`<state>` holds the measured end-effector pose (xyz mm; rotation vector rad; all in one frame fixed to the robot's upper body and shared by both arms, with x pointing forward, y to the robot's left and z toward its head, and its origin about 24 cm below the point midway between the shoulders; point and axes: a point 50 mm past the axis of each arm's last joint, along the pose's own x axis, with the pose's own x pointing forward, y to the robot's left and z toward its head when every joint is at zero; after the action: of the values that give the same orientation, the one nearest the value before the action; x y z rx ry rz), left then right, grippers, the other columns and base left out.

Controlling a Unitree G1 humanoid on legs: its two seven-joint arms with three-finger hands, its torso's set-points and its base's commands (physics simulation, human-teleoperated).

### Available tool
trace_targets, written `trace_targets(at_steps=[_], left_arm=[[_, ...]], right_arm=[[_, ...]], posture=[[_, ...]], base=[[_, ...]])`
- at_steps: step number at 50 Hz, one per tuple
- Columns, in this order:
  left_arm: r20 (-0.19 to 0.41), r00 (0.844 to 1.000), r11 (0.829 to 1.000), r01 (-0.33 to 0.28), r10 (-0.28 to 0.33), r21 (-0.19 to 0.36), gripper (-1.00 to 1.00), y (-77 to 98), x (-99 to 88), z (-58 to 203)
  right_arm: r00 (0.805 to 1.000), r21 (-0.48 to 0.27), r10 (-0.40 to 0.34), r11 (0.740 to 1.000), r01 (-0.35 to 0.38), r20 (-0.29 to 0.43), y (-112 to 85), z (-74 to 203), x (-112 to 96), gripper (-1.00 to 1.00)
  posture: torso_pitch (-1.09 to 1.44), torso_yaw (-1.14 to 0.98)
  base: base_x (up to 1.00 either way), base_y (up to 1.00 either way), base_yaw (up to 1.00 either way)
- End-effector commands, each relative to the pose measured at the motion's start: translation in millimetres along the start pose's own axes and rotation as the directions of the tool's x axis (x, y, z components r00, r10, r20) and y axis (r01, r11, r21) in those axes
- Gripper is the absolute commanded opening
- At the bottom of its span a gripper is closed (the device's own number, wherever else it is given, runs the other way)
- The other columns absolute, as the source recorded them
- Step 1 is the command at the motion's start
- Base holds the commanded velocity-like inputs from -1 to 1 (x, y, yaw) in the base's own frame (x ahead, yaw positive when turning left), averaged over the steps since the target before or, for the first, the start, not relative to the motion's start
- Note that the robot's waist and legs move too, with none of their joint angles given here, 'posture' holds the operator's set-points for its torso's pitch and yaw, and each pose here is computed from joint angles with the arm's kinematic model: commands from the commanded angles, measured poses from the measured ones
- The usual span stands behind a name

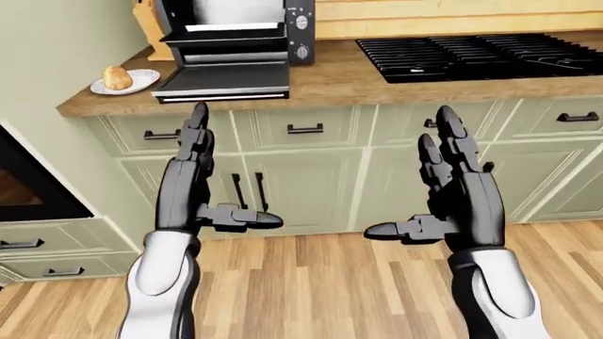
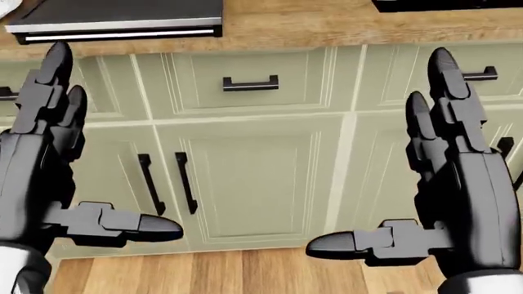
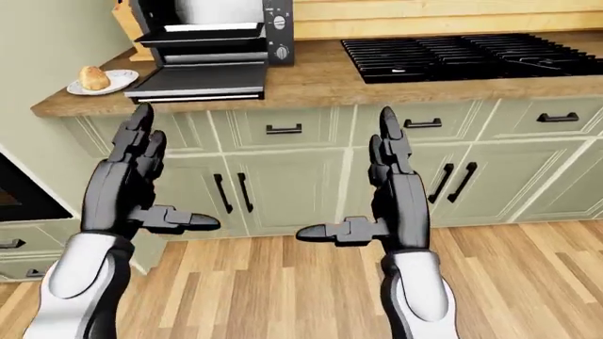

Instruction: Place the bread on the tray of the toaster oven.

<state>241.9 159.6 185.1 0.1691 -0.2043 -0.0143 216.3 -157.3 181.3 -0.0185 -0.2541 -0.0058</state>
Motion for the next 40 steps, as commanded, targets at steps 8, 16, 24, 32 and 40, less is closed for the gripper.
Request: trace_targets(at_steps=[8, 16, 24, 32, 40], left_arm=[[0.100, 0.994, 0.998, -0.050, 0.047, 0.023, 1.00, 13.2, -7.7, 26.6], [0.103, 0.994, 0.998, -0.049, 0.045, 0.040, 1.00, 13.4, -10.8, 29.5], [0.127, 0.990, 0.995, -0.075, 0.067, 0.060, 1.00, 20.1, -12.4, 40.3], [0.120, 0.991, 0.995, -0.062, 0.053, 0.072, 1.00, 16.6, -8.4, 38.1], [0.125, 0.991, 0.995, -0.061, 0.051, 0.078, 1.00, 16.1, -9.2, 39.6]], right_arm=[[0.993, -0.004, 0.019, 1.000, -0.018, 0.113, 1.0, 35.5, -3.6, 1.00], [0.990, -0.009, 0.025, 1.000, -0.024, 0.140, 3.5, 44.1, -5.2, 1.00], [0.983, -0.028, 0.045, 0.999, -0.041, 0.179, 9.0, 52.7, -1.8, 1.00], [0.983, -0.041, 0.059, 0.998, -0.053, 0.172, 12.3, 52.7, -0.9, 1.00], [0.982, -0.037, 0.063, 0.998, -0.057, 0.178, 13.4, 53.3, -1.0, 1.00]], posture=[[0.00, 0.00], [0.00, 0.00], [0.00, 0.00], [0.00, 0.00], [0.00, 0.00]], base=[[0.08, 0.73, 0.00], [0.08, 0.58, 0.00], [0.10, 0.32, 0.00], [0.12, 0.16, 0.00], [0.11, 0.00, 0.00]])
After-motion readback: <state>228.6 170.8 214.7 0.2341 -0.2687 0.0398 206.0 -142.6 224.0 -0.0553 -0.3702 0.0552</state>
